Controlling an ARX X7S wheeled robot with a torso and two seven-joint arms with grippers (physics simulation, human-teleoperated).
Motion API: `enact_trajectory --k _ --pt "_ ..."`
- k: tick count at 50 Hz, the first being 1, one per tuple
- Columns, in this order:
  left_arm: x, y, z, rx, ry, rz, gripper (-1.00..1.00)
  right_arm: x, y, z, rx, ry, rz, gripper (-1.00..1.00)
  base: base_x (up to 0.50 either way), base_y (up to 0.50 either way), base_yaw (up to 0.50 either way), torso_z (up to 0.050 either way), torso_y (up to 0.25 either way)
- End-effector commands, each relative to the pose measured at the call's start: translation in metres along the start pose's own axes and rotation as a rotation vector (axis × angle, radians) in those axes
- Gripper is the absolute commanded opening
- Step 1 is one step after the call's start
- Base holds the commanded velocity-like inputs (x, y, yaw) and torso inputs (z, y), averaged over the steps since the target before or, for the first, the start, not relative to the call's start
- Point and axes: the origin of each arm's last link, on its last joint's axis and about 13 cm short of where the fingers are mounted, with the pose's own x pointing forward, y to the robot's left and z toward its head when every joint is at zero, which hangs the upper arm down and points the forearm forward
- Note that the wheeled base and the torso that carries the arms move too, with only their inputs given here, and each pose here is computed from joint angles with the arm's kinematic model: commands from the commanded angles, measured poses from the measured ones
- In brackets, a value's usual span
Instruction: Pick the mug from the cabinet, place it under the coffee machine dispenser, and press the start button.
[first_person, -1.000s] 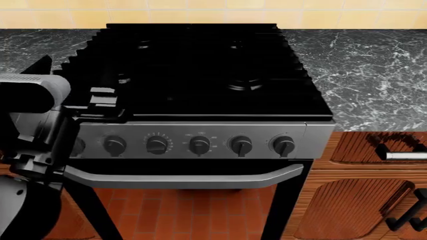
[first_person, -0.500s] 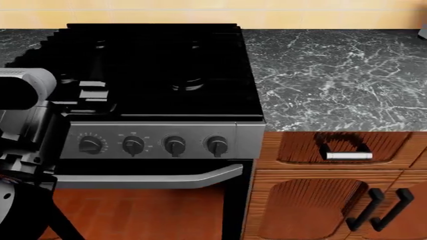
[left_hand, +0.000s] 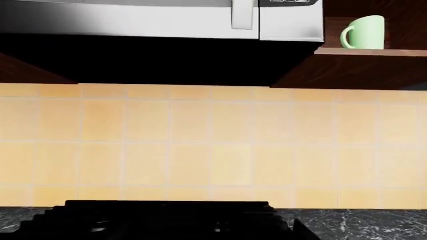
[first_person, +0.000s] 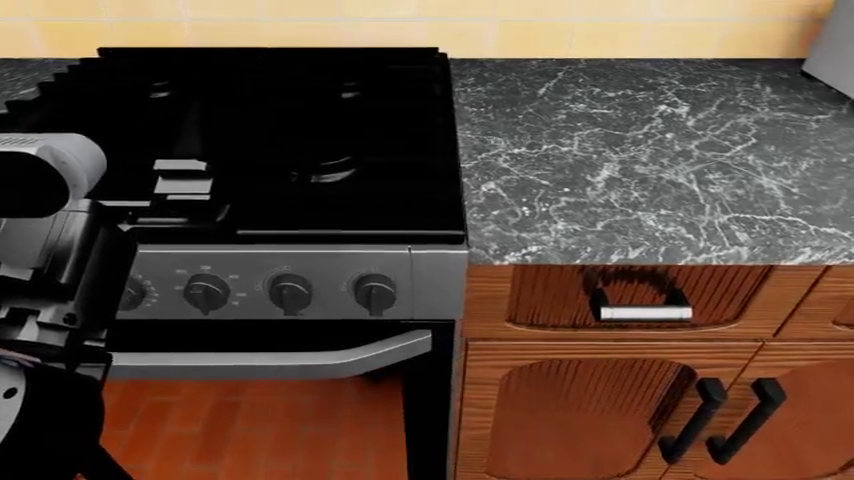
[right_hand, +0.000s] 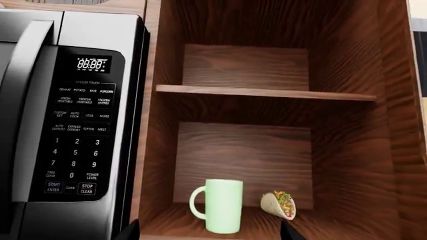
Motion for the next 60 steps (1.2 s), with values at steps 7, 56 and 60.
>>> enact_trajectory --k 7,56,60 --pt "0.0022 -0.0003 0.0004 -0.002 -0.004 -0.006 1.00 -0.0006 0.0012 0.0054 -0.016 -0.031 -0.011 1.00 0.23 -0.01 0.00 0.000 0.000" --pt "0.0024 0.0014 -0.0032 -0.008 0.003 -0.011 1.00 -0.0005 0.0042 0.0010 0.007 0.013 -0.042 1.00 0.20 -0.03 0.00 0.000 0.000" --pt "0.0020 0.0015 -0.0036 -0.009 0.004 -0.010 1.00 -0.0005 0.0038 0.0004 -0.003 0.018 -0.048 1.00 0.00 0.00 0.00 0.000 0.000"
